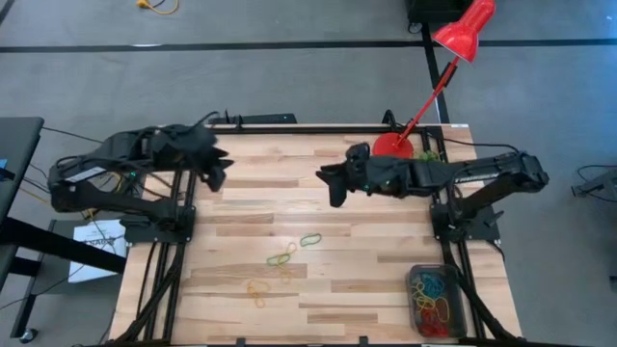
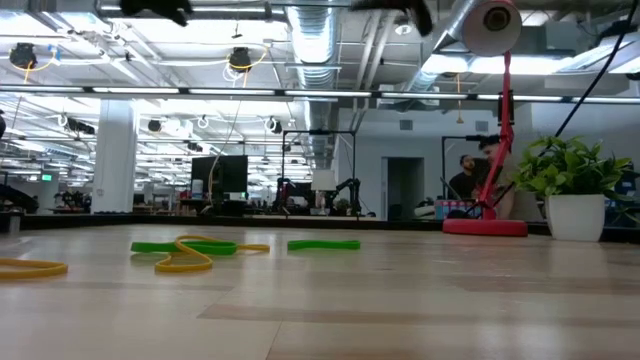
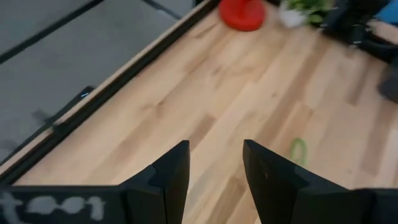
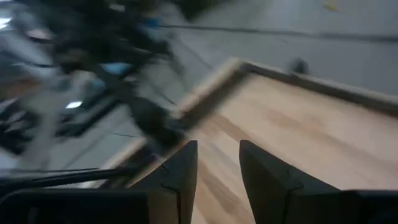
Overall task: Pick and place items into bin
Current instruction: Put the yellow rubber band into the black bin
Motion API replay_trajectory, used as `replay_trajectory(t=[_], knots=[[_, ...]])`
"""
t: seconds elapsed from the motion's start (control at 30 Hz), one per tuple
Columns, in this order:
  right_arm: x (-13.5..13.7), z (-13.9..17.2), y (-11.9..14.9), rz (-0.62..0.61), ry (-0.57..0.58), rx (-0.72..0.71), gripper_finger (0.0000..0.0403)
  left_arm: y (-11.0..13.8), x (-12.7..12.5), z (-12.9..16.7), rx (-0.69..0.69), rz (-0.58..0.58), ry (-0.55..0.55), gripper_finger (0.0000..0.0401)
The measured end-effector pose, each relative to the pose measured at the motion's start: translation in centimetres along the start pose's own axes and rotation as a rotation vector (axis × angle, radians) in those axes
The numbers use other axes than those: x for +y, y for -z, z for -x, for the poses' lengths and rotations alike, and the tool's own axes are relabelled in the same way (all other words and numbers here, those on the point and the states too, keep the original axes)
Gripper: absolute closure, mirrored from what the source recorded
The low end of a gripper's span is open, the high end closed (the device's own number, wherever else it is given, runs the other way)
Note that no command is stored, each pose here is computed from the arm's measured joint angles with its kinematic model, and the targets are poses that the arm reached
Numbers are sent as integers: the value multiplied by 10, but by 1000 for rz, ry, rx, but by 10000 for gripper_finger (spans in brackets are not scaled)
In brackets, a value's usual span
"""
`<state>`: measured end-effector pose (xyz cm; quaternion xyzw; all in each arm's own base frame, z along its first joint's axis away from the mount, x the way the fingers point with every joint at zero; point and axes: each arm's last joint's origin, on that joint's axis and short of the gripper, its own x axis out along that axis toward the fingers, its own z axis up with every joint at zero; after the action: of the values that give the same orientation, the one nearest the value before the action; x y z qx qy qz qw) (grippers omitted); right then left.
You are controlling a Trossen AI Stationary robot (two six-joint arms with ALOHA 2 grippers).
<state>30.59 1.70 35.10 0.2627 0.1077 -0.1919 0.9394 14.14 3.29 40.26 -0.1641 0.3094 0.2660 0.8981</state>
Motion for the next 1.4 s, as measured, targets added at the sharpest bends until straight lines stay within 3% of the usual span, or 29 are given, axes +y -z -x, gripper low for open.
replay_trajectory(t=[0.07,0.23,0.33,0.47,0.6,0.73,1.03,1.27,1.4], knots=[[0,-2,-6,44,-56,-20,289,8,8,11,-1,25,-57,262],[-5,-4,-7,67,-30,-6,289,25,19,19,1,181,-115,262],[-8,-15,-1,76,-5,17,289,39,17,1,7,231,-82,262],[-11,-30,4,77,15,23,289,60,3,-42,68,230,67,262],[-17,-48,17,56,52,63,289,79,-21,-86,77,203,317,262],[-20,-57,22,21,65,74,289,101,-46,-126,96,167,464,262],[-21,-55,16,0,41,55,289,149,-78,-195,389,39,467,262],[-21,-55,16,0,39,57,289,167,-105,-219,387,-41,596,262],[-21,-55,16,0,38,57,289,176,-115,-224,391,-129,564,262]])
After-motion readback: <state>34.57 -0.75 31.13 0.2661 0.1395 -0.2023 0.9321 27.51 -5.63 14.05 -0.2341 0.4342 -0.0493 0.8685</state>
